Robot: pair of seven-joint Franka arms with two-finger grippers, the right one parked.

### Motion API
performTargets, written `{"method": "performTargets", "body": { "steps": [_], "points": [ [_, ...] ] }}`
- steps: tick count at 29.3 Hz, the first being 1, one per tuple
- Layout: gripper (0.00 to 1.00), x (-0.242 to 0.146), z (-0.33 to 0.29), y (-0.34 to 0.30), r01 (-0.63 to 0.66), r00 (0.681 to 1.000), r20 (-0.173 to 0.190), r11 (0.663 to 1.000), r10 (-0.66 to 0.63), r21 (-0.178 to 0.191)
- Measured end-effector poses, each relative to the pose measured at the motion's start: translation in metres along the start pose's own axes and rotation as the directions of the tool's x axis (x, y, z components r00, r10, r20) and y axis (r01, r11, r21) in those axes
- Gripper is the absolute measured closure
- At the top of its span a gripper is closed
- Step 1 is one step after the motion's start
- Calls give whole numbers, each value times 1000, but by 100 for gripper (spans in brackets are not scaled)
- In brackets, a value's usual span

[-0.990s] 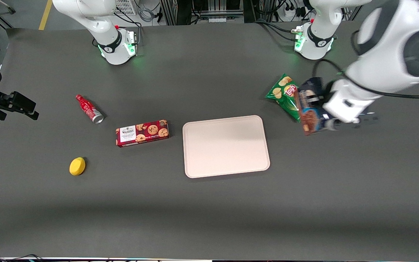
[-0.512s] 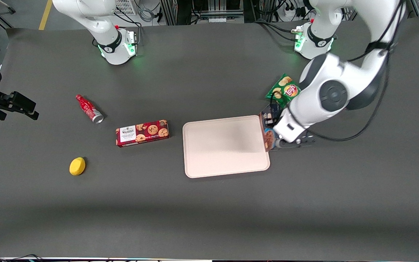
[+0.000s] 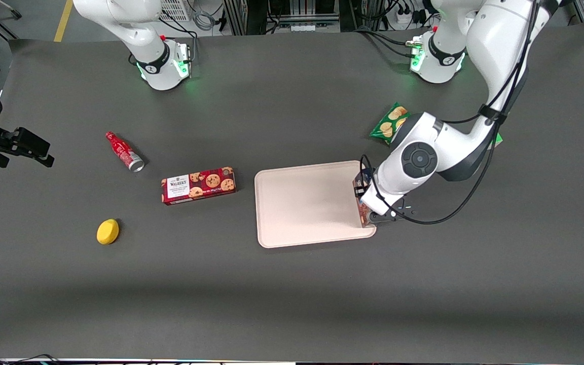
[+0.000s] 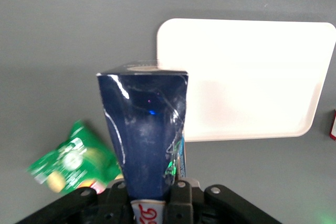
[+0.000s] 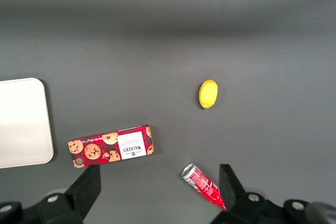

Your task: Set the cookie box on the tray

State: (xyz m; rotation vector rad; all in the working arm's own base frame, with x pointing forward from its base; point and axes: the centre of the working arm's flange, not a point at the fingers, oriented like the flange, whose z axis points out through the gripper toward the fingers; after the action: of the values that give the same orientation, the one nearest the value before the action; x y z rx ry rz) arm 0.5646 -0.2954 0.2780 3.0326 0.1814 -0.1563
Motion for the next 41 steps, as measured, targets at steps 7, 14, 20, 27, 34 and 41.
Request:
{"method": "performTargets", "body": {
  "steps": [7, 14, 20, 27, 34, 41],
  "points": [
    [45, 0, 1, 0, -16, 1000, -15, 1000, 16, 19],
    [4, 3, -5, -1, -10, 1000, -21, 1000, 11, 21],
    [0, 13, -46, -15, 22, 1000, -3, 996, -22, 88],
    [0, 10, -169, -47, 84, 996, -13, 977, -83, 198],
    [0, -29, -318, -120, 59, 997, 39, 961, -72, 269],
    [0, -62, -408, -218, -21, 997, 73, 972, 4, 234]
  ]
}}
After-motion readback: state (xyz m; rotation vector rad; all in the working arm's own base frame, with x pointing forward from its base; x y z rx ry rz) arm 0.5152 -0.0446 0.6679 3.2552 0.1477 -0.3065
